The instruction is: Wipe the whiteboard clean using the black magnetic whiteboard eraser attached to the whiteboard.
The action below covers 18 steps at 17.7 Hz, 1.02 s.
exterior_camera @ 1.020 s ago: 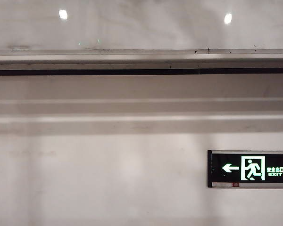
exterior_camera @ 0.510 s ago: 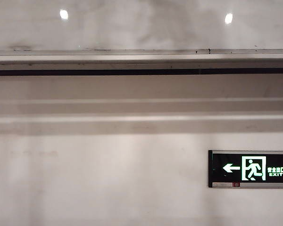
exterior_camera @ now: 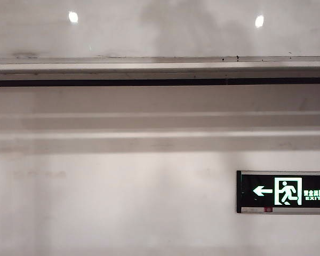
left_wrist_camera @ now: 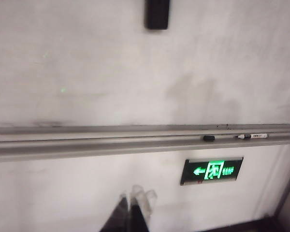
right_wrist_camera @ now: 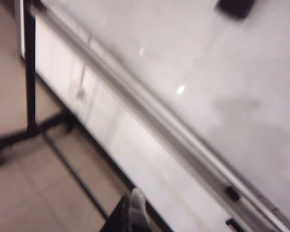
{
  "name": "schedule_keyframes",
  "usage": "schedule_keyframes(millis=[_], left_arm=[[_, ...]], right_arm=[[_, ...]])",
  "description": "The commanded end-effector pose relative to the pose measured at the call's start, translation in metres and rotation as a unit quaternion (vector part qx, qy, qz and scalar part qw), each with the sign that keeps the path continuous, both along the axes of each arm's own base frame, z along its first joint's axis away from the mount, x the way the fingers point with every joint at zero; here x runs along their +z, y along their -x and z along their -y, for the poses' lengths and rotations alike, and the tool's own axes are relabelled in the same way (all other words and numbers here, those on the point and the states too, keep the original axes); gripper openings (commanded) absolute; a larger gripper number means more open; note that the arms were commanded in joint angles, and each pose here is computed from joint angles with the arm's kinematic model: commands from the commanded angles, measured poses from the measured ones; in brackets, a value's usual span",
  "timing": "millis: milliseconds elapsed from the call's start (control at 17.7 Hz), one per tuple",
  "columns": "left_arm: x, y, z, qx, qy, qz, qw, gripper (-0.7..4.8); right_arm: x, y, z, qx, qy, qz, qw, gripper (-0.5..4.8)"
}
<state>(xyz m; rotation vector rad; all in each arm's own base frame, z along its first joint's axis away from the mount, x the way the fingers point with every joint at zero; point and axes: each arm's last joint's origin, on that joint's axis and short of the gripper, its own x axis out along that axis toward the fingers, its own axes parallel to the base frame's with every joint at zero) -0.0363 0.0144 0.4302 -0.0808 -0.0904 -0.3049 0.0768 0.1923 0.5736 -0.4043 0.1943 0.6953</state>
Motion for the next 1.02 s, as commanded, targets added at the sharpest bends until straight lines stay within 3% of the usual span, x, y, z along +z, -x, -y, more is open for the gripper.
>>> schedule_keyframes(millis=[57, 227, 397, 567, 680, 906, 1020], left_arm=[[-0.053, -0.031, 0.012, -0.026, 0.045, 0.032, 0.998, -0.06], [-0.104, -0.069, 0.026, -0.031, 0.060, 0.001, 0.998, -0.06], [-0.145, -0.097, 0.036, -0.023, 0.048, -0.043, 0.998, -0.06], [-0.175, -0.113, 0.042, -0.021, 0.014, -0.030, 0.999, -0.06], [-0.185, -0.118, 0.044, -0.020, 0.014, -0.021, 0.999, -0.06], [-0.196, -0.119, 0.044, -0.023, 0.008, -0.057, 0.998, -0.05], [-0.199, -0.119, 0.044, -0.025, 0.003, -0.069, 0.997, -0.05]], right_arm=[[-0.002, 0.001, 0.004, 0.000, 0.007, -0.001, 1.000, -0.05], [-0.016, 0.007, 0.022, -0.003, 0.032, -0.021, 0.999, -0.05], [-0.040, 0.011, 0.036, -0.018, 0.056, -0.039, 0.998, -0.05], [-0.076, 0.011, 0.036, -0.018, 0.017, -0.040, 0.999, -0.05], [-0.108, 0.011, 0.034, -0.008, -0.025, -0.030, 0.999, -0.05], [-0.188, 0.013, 0.038, 0.011, -0.135, 0.005, 0.991, -0.05], [-0.227, 0.015, 0.045, 0.011, -0.135, 0.005, 0.991, -0.05]])
